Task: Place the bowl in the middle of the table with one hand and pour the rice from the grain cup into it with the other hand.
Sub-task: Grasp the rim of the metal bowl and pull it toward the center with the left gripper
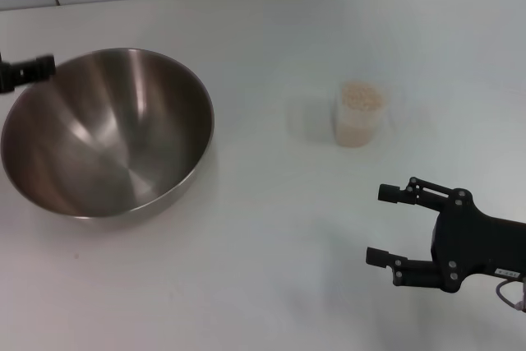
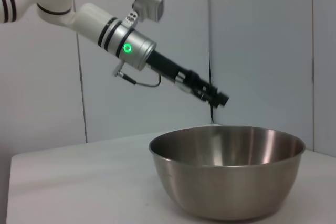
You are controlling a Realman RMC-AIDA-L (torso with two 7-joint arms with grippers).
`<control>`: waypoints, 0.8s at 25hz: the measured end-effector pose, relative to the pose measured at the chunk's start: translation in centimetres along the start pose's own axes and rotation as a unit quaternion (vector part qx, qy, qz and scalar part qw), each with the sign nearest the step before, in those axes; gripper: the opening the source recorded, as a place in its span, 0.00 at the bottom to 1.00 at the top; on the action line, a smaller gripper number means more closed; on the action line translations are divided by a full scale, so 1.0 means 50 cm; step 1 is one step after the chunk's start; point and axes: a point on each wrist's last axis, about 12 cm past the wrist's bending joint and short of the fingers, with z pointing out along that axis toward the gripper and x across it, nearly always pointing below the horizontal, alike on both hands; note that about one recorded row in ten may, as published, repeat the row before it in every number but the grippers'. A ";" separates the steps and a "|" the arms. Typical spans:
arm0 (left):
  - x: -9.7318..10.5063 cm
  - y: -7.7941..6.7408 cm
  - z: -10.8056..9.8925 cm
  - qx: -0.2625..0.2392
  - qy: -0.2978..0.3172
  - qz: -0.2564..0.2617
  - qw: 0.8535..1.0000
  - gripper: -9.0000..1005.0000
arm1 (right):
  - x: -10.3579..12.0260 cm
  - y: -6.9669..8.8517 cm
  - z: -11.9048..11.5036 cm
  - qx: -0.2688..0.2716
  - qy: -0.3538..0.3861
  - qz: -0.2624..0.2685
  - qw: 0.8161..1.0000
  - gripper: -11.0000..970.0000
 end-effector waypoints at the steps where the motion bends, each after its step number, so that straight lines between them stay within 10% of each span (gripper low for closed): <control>1: 0.007 0.006 0.005 -0.004 0.019 0.001 1.000 0.86 | -0.001 -0.001 0.001 -0.001 0.000 -0.001 1.000 0.84; 20: 0.071 0.052 0.046 0.001 0.073 -0.041 0.996 0.85 | -0.001 -0.002 0.001 0.001 0.001 -0.002 1.000 0.85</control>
